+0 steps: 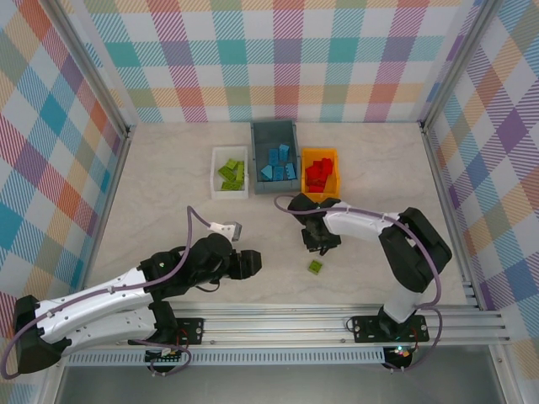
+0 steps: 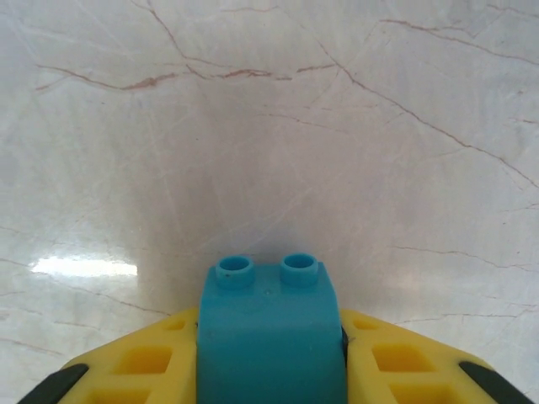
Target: Sort the legos into containers by color
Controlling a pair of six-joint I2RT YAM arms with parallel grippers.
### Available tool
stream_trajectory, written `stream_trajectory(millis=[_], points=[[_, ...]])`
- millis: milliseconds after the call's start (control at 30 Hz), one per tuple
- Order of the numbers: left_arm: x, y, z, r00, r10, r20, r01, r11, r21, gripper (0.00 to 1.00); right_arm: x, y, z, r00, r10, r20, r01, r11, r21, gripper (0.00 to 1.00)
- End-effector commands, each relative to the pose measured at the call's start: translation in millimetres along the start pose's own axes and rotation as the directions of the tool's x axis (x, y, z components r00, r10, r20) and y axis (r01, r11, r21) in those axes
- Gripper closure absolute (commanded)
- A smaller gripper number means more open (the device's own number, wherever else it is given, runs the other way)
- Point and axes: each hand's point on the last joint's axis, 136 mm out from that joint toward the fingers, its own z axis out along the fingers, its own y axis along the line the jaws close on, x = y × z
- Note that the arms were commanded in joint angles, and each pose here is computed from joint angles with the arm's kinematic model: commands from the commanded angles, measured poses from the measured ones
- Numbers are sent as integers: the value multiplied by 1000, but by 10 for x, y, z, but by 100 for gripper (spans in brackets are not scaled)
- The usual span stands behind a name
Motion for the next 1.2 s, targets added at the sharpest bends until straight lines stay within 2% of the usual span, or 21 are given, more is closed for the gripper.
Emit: stream_trajectory(millis=[0, 133, 300, 500, 667, 767, 900, 1033, 1167], points=[[-74, -64, -33, 999, -13, 35, 12, 1000, 14, 40, -92, 77, -210, 998, -8, 56, 10, 999, -52, 72], [-248, 63, -157, 992, -32, 119, 40, 997, -71, 41, -372, 316, -505, 991, -27, 128, 41, 993, -111, 72], [-506, 151, -297, 973, -25, 229, 65, 984, -165, 43, -965, 623, -749, 977, -24, 210, 53, 990, -132, 72], [-649, -76, -234, 968, -5, 251, 39, 991, -130, 45, -1802, 796, -790, 947, 48, 317, 6, 986, -167, 72], [-722, -318, -252, 963, 44, 266, -22, 996, -85, 45, -2330, 815, -654, 935, 83, 346, -22, 984, -178, 73], [-813, -479, -309, 949, 98, 300, -82, 994, -66, 45, -2477, 795, -488, 945, 107, 308, -54, 983, -176, 73], [-954, -602, -378, 916, 180, 357, -146, 982, -121, 43, -2633, 779, -362, 949, 131, 287, -80, 980, -183, 72], [-1092, -587, -455, 884, 207, 419, -123, 968, -219, 43, -2715, 761, -254, 957, 150, 247, -106, 978, -181, 71], [-1145, -659, -449, 873, 215, 438, -125, 966, -227, 43, -2735, 768, -196, 962, 158, 225, -119, 977, -180, 66]])
